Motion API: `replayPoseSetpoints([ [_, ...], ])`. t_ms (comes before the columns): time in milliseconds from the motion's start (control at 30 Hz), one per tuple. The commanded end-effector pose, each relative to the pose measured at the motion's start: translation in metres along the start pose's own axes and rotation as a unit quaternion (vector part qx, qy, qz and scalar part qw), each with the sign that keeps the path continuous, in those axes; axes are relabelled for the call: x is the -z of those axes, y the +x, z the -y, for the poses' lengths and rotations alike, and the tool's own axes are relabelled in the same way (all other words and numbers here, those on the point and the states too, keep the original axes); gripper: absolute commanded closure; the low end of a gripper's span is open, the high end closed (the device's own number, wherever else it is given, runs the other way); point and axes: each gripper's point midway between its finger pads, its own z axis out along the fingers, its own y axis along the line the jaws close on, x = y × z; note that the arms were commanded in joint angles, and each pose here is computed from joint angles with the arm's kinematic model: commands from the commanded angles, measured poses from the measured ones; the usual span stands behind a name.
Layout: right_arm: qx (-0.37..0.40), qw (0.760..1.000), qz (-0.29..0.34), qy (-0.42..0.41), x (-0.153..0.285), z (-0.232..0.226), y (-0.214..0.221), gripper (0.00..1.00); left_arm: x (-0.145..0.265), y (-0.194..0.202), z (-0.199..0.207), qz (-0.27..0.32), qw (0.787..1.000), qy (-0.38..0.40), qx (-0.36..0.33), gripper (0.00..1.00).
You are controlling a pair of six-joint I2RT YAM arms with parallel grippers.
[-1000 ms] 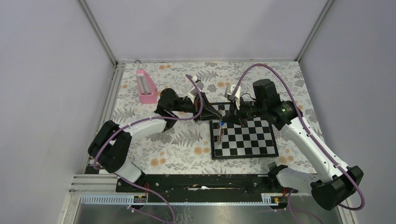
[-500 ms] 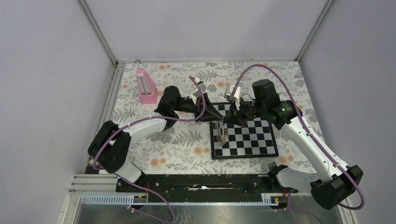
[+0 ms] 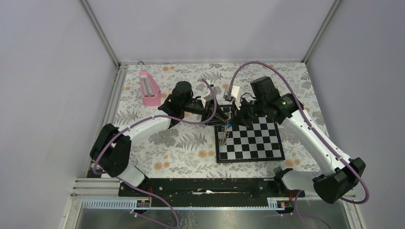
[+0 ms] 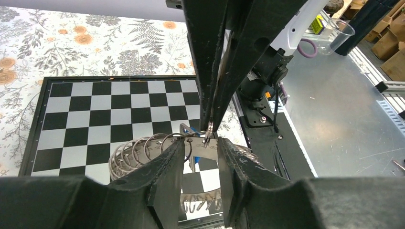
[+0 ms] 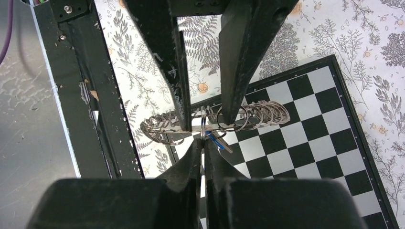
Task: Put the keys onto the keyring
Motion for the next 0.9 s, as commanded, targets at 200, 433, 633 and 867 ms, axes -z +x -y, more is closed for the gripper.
replayPoseSetpoints([
  [200, 0.010, 0.999, -0.036, 0.010, 0.006, 0.001, -0.004, 1.00, -0.002, -0.027, 0.017, 0.030, 0.998, 0.024, -0.059, 0.64],
  [433, 0.009, 0.999, -0.042, 0.009, 0.006, 0.001, -0.005, 1.00, -0.002, -0.025, 0.020, 0.032, 0.997, 0.031, -0.058, 0.68],
  [633, 0.007, 0.999, -0.042, 0.006, 0.005, 0.000, -0.007, 1.00, -0.007, -0.022, 0.022, 0.029, 0.997, 0.040, -0.055, 0.74],
  [867, 0.007, 0.999, -0.039, 0.002, 0.002, 0.000, -0.007, 1.00, -0.010, -0.022, 0.023, 0.031, 0.997, 0.045, -0.050, 0.76],
])
